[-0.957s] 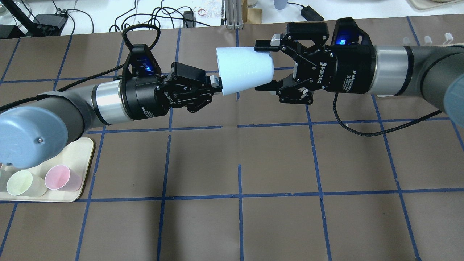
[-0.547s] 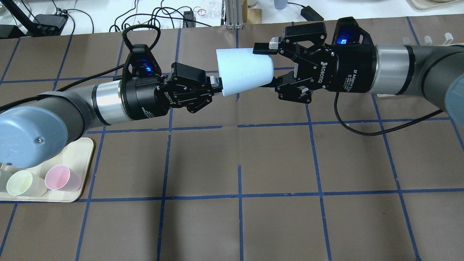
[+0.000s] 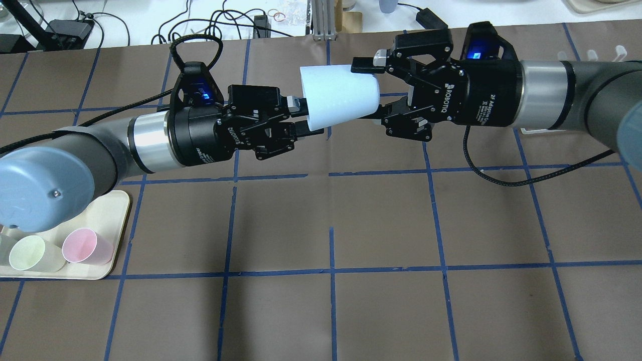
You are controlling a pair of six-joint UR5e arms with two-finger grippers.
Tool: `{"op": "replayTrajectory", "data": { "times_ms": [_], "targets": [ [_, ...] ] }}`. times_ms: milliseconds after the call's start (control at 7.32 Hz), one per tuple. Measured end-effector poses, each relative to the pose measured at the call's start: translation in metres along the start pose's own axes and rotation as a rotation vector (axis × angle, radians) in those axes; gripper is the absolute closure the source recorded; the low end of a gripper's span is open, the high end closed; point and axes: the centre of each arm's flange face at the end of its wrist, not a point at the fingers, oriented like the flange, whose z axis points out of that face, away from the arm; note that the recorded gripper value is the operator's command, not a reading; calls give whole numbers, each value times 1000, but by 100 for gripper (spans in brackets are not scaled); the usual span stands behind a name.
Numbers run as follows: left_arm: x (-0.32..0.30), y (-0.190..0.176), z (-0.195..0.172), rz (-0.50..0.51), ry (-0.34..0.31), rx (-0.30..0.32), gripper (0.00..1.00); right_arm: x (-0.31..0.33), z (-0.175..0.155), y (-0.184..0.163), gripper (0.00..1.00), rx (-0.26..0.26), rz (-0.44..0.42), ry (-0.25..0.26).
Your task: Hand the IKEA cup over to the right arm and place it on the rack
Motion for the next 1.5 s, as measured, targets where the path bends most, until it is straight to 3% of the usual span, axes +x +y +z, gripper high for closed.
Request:
{"op": "replayTrajectory", "data": {
  "times_ms": [273, 410, 683, 820, 1094, 1230, 1504],
  "targets": [
    [3, -2, -2, -15, -18, -13, 0, -6, -15, -8, 88, 29, -12, 10],
    [6, -5, -3, -44, -65, -49, 0, -6, -30, -14, 88, 51, -13, 31],
    [8, -19, -6, -107, -225, -108, 0, -7, -61, -23, 89, 90, -16, 95],
    [4, -25, -8, -115, -337, -119, 0, -12, -81, -25, 93, 94, -33, 183],
    [-11, -35, -17, -78, -582, -128, 0, -24, -115, -24, 93, 76, -101, 445],
    [-17, -41, -18, -35, -701, -122, 0, -28, -128, -25, 92, 71, -172, 599],
    [-29, -49, -3, 96, -1021, -153, 0, -32, -158, -34, 92, 79, -335, 968]
  ]
}}
